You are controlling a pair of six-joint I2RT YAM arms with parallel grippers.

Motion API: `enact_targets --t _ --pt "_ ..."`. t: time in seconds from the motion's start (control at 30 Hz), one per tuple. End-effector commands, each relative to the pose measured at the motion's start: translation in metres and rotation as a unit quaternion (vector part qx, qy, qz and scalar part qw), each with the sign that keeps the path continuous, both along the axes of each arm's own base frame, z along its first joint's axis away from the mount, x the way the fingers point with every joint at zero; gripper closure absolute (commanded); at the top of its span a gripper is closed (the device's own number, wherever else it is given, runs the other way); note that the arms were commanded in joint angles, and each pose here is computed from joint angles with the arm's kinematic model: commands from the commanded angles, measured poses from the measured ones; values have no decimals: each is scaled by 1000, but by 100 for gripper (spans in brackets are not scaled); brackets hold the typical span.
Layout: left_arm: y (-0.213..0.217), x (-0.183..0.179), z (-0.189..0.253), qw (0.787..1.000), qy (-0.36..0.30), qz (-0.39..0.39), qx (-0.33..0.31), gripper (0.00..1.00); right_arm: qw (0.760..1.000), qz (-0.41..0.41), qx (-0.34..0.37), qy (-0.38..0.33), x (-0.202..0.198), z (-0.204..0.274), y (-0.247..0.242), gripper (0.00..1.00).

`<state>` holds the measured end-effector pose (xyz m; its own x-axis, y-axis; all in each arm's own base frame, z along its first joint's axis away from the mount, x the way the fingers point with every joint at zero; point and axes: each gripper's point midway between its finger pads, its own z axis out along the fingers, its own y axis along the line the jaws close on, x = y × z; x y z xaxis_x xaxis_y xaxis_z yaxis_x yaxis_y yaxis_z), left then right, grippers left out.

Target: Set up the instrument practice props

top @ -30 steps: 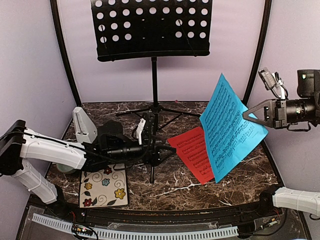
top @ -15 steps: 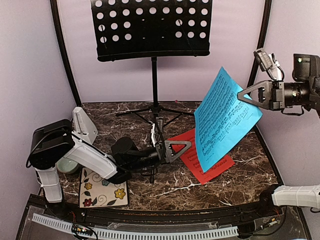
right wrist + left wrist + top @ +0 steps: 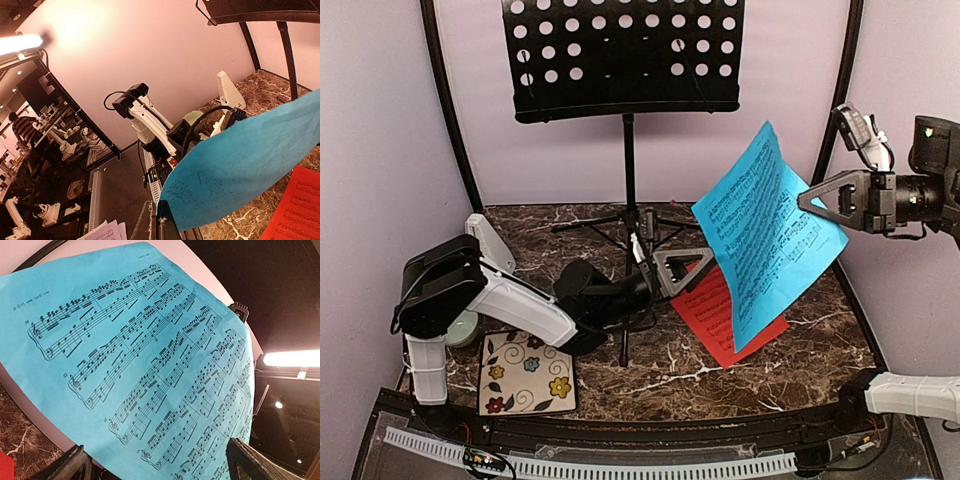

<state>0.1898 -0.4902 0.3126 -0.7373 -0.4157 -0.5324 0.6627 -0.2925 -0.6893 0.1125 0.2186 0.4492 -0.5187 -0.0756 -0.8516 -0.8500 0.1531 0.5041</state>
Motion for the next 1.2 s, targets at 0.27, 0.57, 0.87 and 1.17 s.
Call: enact_targets --t 0.27,0.57,0.87,1.17 --pt "-26 0 -27 998 56 -36 19 9 1000 12 18 -22 -7 14 1 100" --pt "-13 -9 11 998 8 -47 -50 22 1000 7 -4 -9 -8 -7 -1 100" --pt "26 8 38 997 -39 -6 -71 51 999 -18 -33 5 -9 -35 -8 100" --pt "32 9 52 994 -76 14 -71 76 999 -15 -35 0 -5 -36 -6 100"
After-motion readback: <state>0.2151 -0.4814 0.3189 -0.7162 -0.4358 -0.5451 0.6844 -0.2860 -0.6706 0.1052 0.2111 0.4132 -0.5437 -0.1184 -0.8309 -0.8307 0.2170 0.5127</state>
